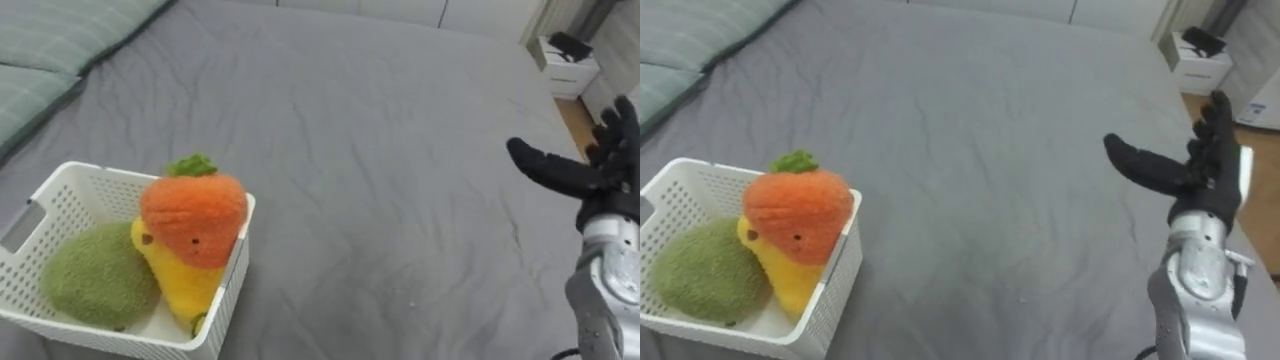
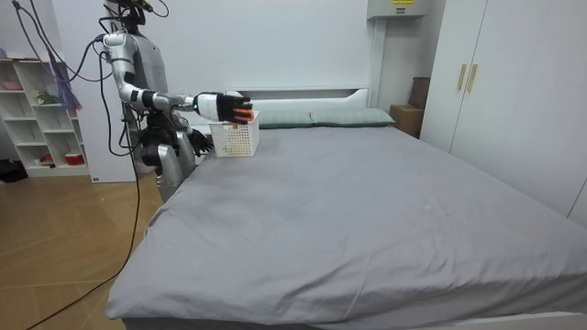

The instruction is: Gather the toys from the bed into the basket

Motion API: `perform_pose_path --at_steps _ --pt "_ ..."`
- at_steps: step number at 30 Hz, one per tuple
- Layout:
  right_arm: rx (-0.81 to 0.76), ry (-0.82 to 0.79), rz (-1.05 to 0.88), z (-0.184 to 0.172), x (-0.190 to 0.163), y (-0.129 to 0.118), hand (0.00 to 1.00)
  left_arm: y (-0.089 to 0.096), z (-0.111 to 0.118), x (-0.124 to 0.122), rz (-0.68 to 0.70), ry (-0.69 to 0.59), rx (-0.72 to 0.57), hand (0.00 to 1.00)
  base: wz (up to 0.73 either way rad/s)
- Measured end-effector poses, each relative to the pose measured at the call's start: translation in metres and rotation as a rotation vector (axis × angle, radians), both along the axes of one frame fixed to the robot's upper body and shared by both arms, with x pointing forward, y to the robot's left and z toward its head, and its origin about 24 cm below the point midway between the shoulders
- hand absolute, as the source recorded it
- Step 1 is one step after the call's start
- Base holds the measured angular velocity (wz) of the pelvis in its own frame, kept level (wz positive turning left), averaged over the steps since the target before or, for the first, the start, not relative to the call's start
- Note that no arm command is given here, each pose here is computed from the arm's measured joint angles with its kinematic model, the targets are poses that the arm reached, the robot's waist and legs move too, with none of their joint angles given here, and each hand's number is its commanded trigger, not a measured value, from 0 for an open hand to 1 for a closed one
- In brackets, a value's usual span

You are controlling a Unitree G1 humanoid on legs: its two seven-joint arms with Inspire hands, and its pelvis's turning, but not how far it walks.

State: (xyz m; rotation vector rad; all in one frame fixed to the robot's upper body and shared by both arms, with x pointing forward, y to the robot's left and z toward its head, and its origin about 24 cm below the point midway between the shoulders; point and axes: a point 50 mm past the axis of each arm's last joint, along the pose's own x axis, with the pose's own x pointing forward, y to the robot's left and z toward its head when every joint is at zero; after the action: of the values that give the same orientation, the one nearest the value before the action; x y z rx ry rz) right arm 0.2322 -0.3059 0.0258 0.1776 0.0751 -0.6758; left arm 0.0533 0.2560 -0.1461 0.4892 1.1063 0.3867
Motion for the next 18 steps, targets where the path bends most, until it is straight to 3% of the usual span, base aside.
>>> perform_pose_path --at_steps 7,12,18 --pt "0.278 0.187 -0.293 -0.065 -0.066 -0.03 0.0 0.003 -0.002 -0.015 0.056 0.025 -0.008 0.0 -0.18" --pt "0.391 0.361 -0.456 -0.108 -0.112 -0.031 0.0 0.007 -0.002 -0.024 0.098 0.042 -0.003 0.0 -0.11" --pt "0.45 0.61 -0.566 -0.148 -0.177 -0.016 0.0 0.007 -0.003 -0.027 0.138 0.04 -0.008 0.0 -0.02"
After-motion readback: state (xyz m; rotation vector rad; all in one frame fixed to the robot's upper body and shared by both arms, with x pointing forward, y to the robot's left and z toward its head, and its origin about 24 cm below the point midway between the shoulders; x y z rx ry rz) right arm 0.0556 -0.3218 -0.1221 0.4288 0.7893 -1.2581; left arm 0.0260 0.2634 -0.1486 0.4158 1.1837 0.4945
